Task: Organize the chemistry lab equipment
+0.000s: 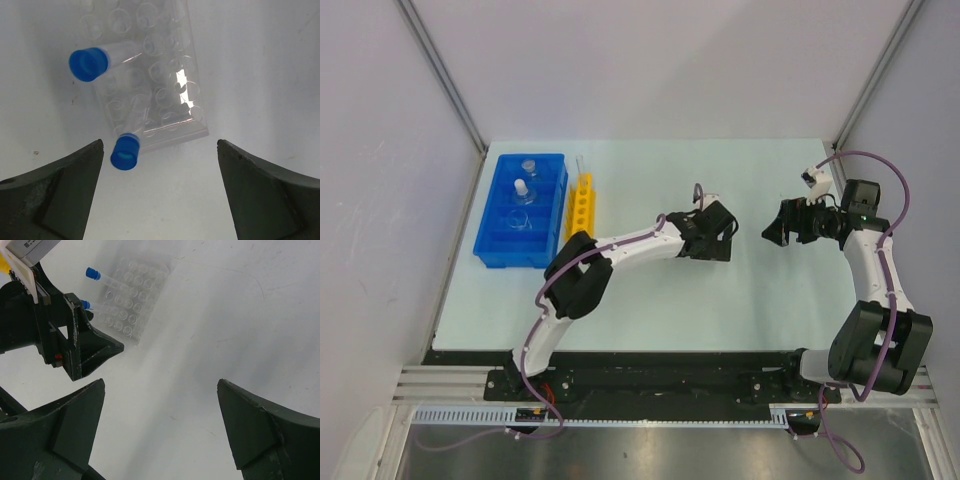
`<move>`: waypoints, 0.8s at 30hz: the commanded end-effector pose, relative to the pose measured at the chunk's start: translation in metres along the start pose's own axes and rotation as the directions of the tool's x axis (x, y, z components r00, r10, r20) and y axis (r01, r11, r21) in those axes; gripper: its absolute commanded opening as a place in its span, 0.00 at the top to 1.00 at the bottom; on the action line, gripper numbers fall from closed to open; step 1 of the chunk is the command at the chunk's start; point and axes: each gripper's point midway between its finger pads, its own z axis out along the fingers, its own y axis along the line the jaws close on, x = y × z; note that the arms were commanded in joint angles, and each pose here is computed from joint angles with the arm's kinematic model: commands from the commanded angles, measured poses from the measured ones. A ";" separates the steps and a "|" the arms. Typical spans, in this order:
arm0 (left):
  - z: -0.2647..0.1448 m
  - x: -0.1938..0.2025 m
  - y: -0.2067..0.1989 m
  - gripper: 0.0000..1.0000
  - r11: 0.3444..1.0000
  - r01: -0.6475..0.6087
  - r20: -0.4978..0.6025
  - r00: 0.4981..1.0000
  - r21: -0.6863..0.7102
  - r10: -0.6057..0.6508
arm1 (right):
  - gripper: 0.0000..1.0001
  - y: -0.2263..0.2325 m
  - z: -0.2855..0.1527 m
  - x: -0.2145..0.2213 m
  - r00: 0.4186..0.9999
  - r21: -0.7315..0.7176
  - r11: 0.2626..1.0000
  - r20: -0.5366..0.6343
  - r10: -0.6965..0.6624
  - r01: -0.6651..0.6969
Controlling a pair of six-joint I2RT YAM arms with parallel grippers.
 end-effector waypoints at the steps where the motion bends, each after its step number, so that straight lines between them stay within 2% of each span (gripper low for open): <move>1: -0.001 -0.022 -0.025 0.00 0.996 0.039 0.053 0.998 0.077 -0.043 | 0.00 -0.001 0.001 -0.004 1.000 -0.013 1.000 0.016 -0.007 0.007; 4: 0.004 -0.025 -0.027 0.00 0.996 0.044 0.058 0.997 0.076 -0.048 | 0.00 -0.001 0.001 -0.004 1.000 -0.011 1.000 0.015 -0.007 0.007; 17: 0.032 -0.024 -0.005 0.00 0.992 0.082 0.056 0.995 -0.100 -0.077 | 0.00 -0.002 0.001 -0.003 1.000 -0.012 1.000 0.015 -0.006 0.007; 19: 0.033 -0.027 -0.003 0.02 0.990 0.086 0.068 0.995 -0.109 -0.079 | 0.00 -0.002 0.001 -0.003 1.000 -0.011 1.000 0.016 -0.004 0.004; 24: 0.032 -0.033 -0.003 0.17 0.989 0.089 0.090 0.993 -0.116 -0.079 | 0.00 -0.002 0.001 -0.002 1.000 -0.013 1.000 0.013 0.000 0.000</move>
